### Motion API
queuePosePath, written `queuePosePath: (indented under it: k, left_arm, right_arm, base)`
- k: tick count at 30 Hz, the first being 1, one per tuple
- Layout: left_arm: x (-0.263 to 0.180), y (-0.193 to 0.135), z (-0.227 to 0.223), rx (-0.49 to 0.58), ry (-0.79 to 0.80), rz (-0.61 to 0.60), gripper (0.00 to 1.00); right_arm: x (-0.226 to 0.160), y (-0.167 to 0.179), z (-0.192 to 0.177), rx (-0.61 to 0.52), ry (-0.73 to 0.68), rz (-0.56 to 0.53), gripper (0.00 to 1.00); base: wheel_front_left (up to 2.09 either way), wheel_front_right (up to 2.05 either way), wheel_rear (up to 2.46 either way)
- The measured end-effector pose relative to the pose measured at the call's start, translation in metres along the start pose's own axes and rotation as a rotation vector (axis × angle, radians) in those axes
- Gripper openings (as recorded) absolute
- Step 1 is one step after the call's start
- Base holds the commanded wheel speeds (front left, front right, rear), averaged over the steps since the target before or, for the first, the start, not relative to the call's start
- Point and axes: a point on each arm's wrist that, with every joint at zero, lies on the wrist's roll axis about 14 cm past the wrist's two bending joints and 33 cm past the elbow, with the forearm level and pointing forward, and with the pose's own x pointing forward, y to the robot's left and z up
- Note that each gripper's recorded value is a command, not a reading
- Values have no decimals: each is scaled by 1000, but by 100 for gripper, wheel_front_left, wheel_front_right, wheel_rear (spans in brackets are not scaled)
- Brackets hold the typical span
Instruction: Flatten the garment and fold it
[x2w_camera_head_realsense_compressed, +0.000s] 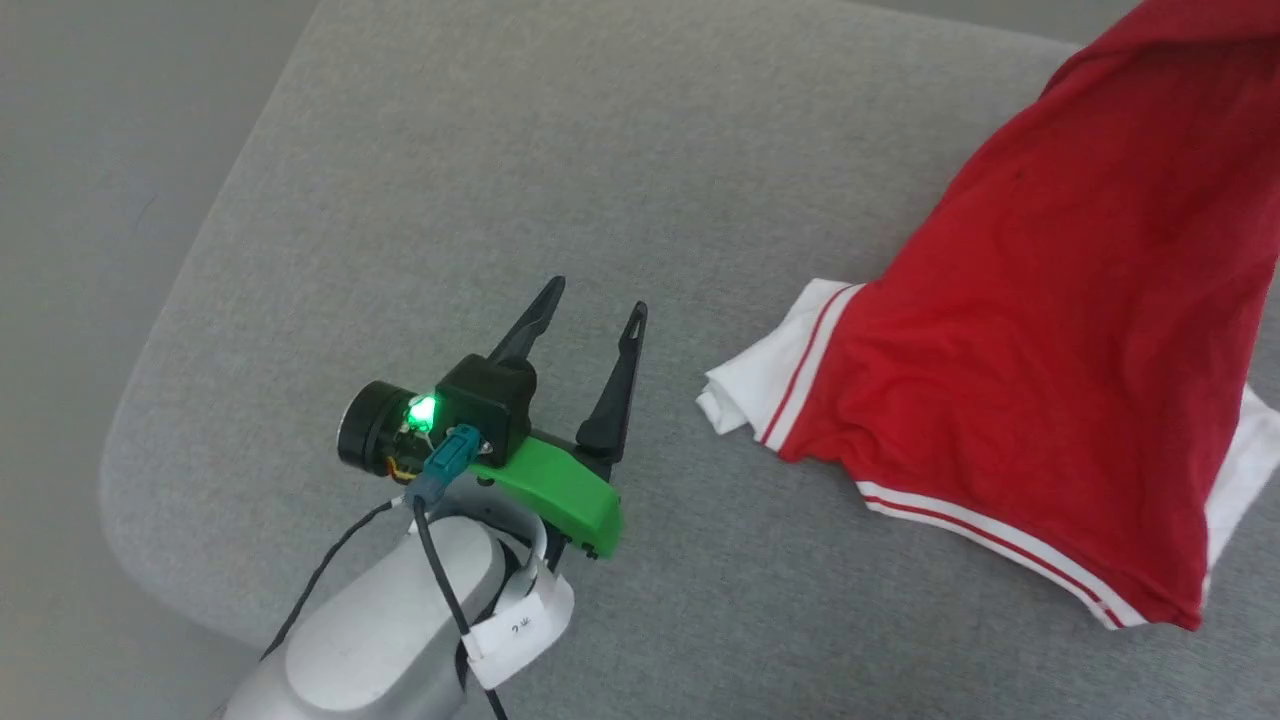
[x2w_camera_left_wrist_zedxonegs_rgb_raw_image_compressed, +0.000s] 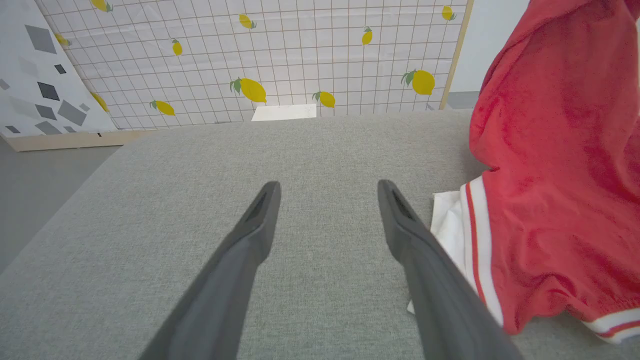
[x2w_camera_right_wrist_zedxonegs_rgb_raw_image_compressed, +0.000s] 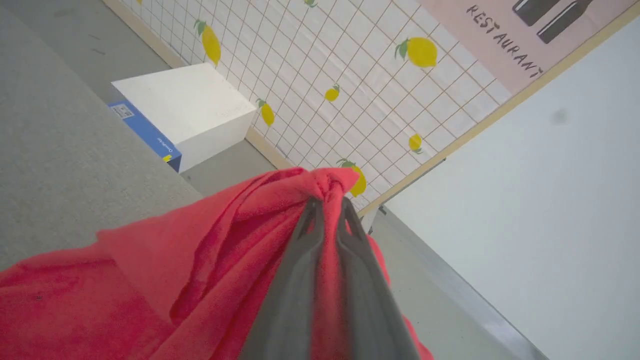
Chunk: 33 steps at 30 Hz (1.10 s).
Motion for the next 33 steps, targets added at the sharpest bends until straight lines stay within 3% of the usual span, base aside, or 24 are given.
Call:
queuePosePath:
  k: [1, 2, 3, 9, 13, 22, 33]
  left_arm:
    - [0, 2, -2, -3, 3, 8, 100]
    - [0, 5, -4, -5, 9, 18, 100]
    - [0, 8, -7, -4, 17, 29, 100]
    - [0, 19, -20, 4, 56, 58, 100]
    - [2, 17, -19, 3, 50, 46, 100]
    - [1, 20, 2, 7, 2, 35, 100]
    - [-4, 11, 23, -42, -25, 4, 100]
  right_arm:
    - [7, 11, -9, -6, 20, 24, 0]
    - [14, 24, -21, -13, 47, 54, 45]
    - [20, 36, -33, -20, 76, 81, 100]
    - [33, 91, -78, 23, 168, 216, 100]
    - [26, 103, -88, 78, 179, 254, 100]
    - [-5, 80, -50, 232, 31, 216, 100]
    - [-88, 39, -26, 443, -202, 111, 100]
  base:
    - [0, 0, 0]
    - [0, 0, 0]
    - [0, 0, 0]
    - [0, 0, 0]
    - [0, 0, 0]
    - [0, 0, 0]
    - [0, 0, 0]
